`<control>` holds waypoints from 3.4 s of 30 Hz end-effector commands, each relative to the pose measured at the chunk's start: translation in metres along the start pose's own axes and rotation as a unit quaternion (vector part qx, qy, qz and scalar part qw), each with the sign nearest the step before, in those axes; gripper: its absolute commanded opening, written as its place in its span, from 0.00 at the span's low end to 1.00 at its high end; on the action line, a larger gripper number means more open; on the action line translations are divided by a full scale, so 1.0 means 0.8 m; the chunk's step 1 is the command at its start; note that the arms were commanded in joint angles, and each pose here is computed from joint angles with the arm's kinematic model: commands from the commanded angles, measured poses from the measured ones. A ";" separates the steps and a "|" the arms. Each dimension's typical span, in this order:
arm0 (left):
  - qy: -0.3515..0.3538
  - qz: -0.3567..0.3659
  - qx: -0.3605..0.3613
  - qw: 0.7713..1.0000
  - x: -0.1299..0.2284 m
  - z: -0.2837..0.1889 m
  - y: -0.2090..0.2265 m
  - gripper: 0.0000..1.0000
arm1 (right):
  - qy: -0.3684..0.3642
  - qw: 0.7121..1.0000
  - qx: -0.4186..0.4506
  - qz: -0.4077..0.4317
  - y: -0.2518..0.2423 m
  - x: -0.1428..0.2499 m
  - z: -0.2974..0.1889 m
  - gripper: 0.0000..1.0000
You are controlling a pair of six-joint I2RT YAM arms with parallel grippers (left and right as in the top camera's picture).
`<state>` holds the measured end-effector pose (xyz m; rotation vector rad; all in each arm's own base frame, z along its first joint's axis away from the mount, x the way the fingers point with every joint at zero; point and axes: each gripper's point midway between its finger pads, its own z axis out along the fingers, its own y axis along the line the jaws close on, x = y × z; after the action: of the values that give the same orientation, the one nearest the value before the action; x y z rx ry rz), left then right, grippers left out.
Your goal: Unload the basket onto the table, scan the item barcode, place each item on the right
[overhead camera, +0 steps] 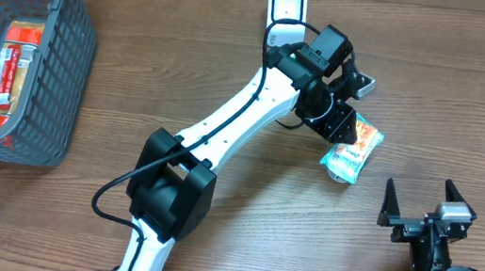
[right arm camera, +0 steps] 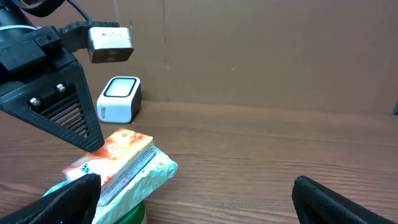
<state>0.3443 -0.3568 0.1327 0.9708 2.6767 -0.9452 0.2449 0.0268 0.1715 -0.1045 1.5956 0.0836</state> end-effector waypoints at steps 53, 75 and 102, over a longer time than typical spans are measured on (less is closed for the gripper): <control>0.008 -0.023 0.005 1.000 -0.003 0.025 0.009 0.04 | -0.001 1.000 0.006 -0.002 -0.002 0.003 0.000 1.00; -0.026 -0.109 -0.309 0.944 0.032 -0.135 0.079 0.04 | -0.001 1.000 0.005 -0.002 -0.002 0.003 0.000 1.00; 0.020 -0.251 -0.576 0.778 0.197 -0.097 0.194 0.04 | -0.001 1.000 0.006 -0.002 -0.002 0.003 0.000 1.00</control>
<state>0.3246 -0.1386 0.0678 0.0153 2.7764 0.7180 0.2449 0.0267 0.1715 -0.1042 1.5956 0.0833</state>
